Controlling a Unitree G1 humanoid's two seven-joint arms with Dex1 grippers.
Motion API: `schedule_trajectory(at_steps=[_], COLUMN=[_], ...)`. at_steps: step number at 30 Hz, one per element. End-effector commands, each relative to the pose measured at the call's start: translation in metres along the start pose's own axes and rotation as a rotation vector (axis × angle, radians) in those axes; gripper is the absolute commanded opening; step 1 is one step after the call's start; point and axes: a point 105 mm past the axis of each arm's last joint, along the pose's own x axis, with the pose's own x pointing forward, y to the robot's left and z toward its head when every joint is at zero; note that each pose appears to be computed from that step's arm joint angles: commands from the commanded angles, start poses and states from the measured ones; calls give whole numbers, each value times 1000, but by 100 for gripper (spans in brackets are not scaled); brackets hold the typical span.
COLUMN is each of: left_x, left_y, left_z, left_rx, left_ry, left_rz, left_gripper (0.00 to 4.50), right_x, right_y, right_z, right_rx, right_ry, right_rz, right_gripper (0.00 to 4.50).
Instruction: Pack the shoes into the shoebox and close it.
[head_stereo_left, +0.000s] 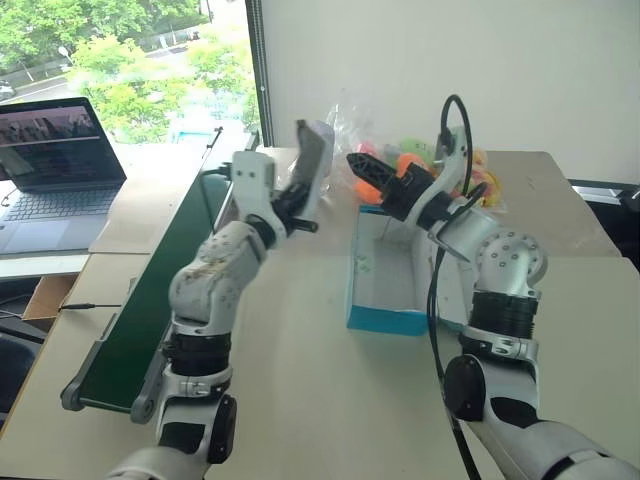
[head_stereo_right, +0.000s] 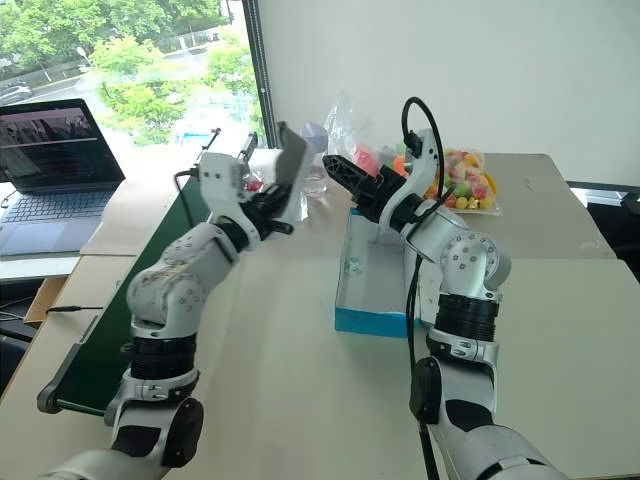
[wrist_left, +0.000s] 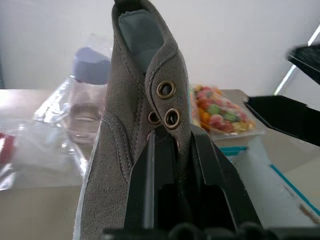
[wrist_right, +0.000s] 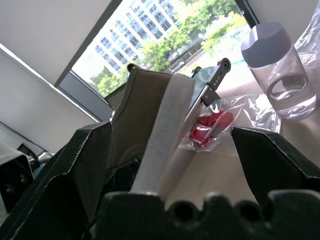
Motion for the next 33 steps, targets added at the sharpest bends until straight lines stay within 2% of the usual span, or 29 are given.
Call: schedule_trajectory(at_steps=[1,7,21,25,30,33], left_x=[2,6,12,14,15,12], left_y=[-16,-35,-64,-69,-67,-63], left_z=[28,32,12,15,15,13], left_rx=[51,30,-29,-30,-19,-9], left_ry=[-101,-103,-27,-32,-21,-4], left_rz=[-40,-100,-205,-223,-218,-213], left_gripper=[8,8,8,0,0,0], right_x=[-3,-4,-1,-1,-1,-1], right_y=[7,4,9,8,8,7], right_z=[16,20,16,16,19,21], right_rx=[29,41,36,31,33,31], right_ry=[-60,-76,-69,-69,-83,-92], right_rz=[19,0,11,9,14,12], right_gripper=[450,450,450,351,168,75])
